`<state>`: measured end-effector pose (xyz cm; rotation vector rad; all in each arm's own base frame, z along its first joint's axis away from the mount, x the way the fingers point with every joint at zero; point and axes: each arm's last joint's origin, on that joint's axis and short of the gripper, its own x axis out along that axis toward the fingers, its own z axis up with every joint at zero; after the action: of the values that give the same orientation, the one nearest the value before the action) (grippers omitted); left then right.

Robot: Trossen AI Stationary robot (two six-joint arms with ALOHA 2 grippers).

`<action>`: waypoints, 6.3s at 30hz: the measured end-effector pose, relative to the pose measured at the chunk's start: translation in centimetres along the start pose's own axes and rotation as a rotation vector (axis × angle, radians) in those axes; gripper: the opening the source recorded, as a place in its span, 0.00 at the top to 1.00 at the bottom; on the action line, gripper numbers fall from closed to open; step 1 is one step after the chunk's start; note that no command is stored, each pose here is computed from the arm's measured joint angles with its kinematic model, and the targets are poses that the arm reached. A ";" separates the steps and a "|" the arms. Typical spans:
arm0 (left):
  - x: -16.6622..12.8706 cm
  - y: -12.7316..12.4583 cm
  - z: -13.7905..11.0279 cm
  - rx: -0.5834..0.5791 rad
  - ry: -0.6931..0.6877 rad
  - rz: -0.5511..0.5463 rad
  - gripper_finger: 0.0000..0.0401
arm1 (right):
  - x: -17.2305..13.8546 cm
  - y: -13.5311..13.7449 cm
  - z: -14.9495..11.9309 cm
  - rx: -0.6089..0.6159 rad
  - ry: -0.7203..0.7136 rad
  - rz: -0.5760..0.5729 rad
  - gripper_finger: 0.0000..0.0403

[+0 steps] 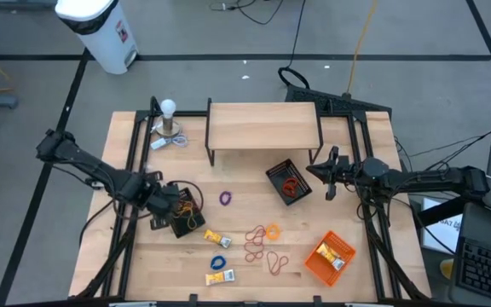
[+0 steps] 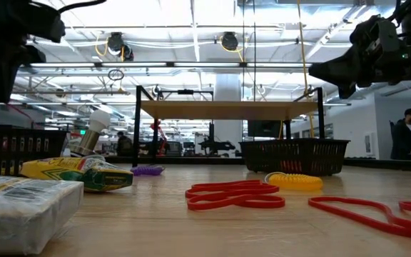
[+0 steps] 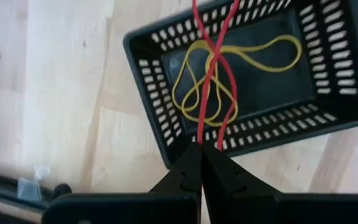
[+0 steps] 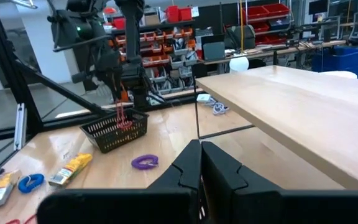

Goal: Pick & Place Office Desk Supplies
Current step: Put the red rubber band into the left black bin, then put the yellow spring keychain into the right black bin

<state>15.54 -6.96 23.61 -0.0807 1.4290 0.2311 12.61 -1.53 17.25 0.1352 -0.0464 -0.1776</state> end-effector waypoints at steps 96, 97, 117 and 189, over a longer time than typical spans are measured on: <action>-2.7 -0.7 3.6 0.426 -0.484 -0.082 0.47 | 0.0 0.0 0.2 0.011 -0.017 0.001 0.99; -3.3 -0.3 3.5 0.432 -0.562 -0.100 0.50 | 0.0 0.0 0.2 0.013 -0.017 0.002 0.99; -2.2 6.9 -3.4 0.015 -1.215 -0.212 0.98 | 0.0 0.0 0.0 0.025 -0.003 0.000 0.99; 6.3 6.9 -5.2 0.053 -1.429 -0.153 0.95 | 14.5 15.2 2.9 -0.139 0.791 0.217 0.72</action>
<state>9.83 -0.57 17.18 0.0276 0.0037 0.0702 29.35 10.31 22.76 0.0536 0.7357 0.0983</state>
